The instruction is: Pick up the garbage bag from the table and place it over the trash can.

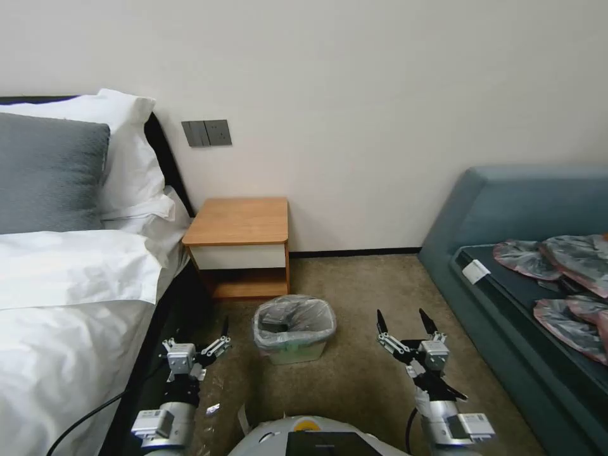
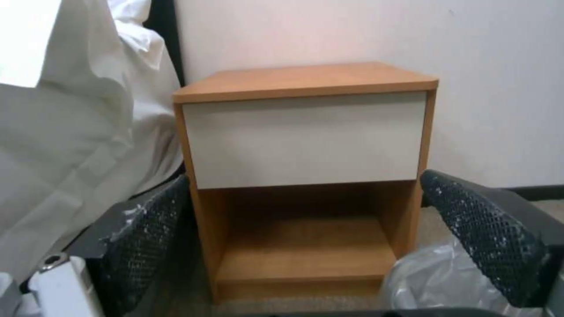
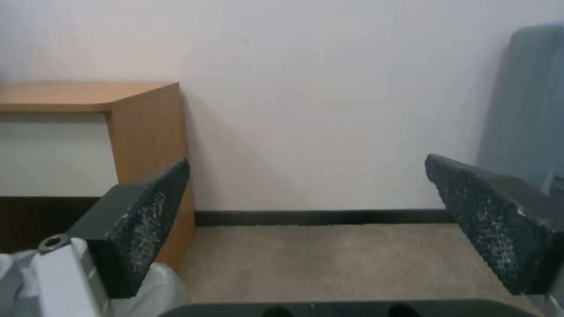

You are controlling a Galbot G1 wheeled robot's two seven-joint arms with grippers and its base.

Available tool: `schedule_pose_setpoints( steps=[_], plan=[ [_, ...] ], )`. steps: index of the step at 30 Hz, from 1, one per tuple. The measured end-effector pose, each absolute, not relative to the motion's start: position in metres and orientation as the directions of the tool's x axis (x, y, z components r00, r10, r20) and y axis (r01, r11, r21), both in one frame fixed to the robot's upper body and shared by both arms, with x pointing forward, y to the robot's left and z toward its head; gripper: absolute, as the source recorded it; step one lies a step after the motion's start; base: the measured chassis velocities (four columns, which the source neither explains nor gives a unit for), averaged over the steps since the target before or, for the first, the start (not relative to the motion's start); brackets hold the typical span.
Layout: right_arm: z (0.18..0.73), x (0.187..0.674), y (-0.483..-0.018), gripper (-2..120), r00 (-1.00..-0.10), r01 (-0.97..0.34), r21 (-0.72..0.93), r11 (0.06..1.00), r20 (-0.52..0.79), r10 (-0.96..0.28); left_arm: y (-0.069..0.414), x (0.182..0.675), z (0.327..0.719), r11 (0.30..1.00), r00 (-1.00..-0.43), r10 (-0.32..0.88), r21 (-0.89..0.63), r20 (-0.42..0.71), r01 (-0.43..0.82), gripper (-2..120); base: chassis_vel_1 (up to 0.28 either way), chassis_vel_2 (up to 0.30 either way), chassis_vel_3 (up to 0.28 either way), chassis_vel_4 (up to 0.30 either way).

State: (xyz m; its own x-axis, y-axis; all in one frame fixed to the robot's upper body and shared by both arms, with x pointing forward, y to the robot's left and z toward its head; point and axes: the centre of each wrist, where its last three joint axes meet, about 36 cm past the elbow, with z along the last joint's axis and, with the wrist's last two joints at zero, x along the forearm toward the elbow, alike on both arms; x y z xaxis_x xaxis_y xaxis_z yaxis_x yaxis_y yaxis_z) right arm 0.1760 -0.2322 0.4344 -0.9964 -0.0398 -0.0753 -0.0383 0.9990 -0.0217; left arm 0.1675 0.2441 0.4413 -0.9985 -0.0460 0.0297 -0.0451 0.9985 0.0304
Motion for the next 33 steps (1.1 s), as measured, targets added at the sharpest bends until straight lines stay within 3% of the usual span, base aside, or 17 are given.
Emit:
schedule_pose_setpoints(
  steps=[33],
  plan=[
    [0.4311, 0.1765, -0.2288, 100, -0.997, -0.036, -0.020, 0.999, -0.072, -0.037, 0.2407, 0.1680, 0.4415, 0.996, -0.998, -0.052, 0.076, 0.041, -0.048, 100, 0.000, 0.000, 0.000, 0.000]
  ],
)
